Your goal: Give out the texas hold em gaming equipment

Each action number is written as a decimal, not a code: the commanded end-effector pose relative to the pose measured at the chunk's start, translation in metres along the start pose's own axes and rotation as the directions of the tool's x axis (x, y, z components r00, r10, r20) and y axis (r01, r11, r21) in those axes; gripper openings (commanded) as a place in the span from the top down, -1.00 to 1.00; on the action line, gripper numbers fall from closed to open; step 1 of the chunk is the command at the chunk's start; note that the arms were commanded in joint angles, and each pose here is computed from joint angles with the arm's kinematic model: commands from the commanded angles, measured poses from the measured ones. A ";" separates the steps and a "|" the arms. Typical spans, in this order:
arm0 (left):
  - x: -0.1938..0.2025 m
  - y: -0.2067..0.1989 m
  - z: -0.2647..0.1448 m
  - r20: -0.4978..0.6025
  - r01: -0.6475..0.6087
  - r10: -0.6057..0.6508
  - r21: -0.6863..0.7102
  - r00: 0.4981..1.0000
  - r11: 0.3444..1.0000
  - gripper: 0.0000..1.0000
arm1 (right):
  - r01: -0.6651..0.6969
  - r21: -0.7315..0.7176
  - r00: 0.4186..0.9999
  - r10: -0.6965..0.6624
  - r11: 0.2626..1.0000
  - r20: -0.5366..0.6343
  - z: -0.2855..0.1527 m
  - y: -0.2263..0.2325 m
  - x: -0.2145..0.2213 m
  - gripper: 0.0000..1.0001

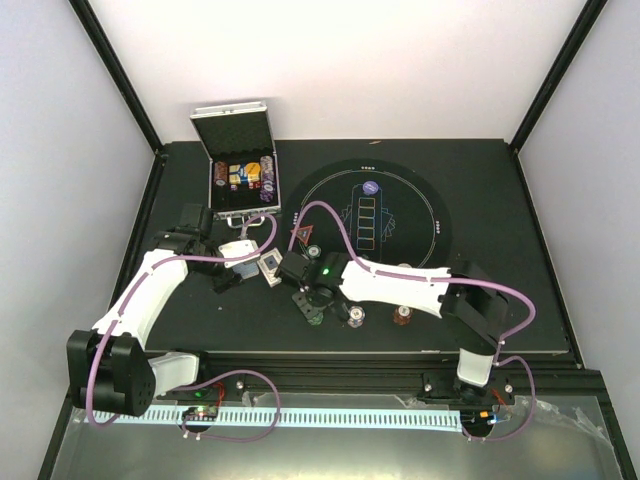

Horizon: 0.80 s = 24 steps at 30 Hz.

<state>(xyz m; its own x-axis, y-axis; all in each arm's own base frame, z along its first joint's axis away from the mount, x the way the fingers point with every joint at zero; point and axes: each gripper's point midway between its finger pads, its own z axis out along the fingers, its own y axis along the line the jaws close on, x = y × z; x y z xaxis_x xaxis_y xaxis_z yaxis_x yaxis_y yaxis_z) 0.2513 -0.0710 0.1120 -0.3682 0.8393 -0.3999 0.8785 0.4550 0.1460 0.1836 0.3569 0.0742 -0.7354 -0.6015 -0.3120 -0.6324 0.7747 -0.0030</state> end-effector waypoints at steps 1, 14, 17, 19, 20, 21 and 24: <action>-0.010 0.008 -0.015 0.028 -0.023 0.024 -0.034 0.999 0.999 0.97 | -0.050 0.014 0.993 0.048 0.999 0.107 -0.040 -0.025 -0.031 0.80; -0.012 0.004 -0.020 0.043 -0.027 0.028 -0.032 0.999 0.999 0.97 | -0.341 0.166 0.930 0.305 0.925 0.207 -0.032 -0.226 -0.127 0.79; -0.011 0.002 -0.020 0.044 -0.027 0.028 -0.032 0.999 0.999 0.97 | -0.404 0.174 0.906 0.367 0.898 0.210 -0.012 -0.270 -0.148 0.79; -0.012 0.002 -0.020 0.048 -0.026 0.028 -0.030 0.998 0.999 0.97 | -0.434 0.173 0.894 0.400 0.884 0.203 0.002 -0.293 -0.161 0.79; -0.012 0.002 -0.021 0.050 -0.025 0.026 -0.029 0.998 0.999 0.97 | -0.435 0.177 0.897 0.407 0.883 0.174 0.021 -0.299 -0.162 0.80; -0.013 0.002 -0.022 0.050 -0.022 0.024 -0.029 0.998 0.999 0.97 | -0.438 0.183 0.896 0.410 0.880 0.170 0.028 -0.304 -0.167 0.79; -0.014 0.002 -0.024 0.050 -0.019 0.020 -0.024 0.999 1.000 0.97 | -0.437 0.189 0.898 0.414 0.879 0.149 0.052 -0.311 -0.178 0.79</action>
<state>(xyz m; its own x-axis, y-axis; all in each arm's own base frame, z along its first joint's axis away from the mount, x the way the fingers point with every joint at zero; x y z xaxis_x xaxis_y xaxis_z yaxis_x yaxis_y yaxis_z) 0.2471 -0.0713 0.1204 -0.3620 0.8377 -0.4090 0.8774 0.4544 0.1541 0.5191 0.2240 0.1000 -0.8663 -0.1466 -0.4776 -0.1495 0.9882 -0.0321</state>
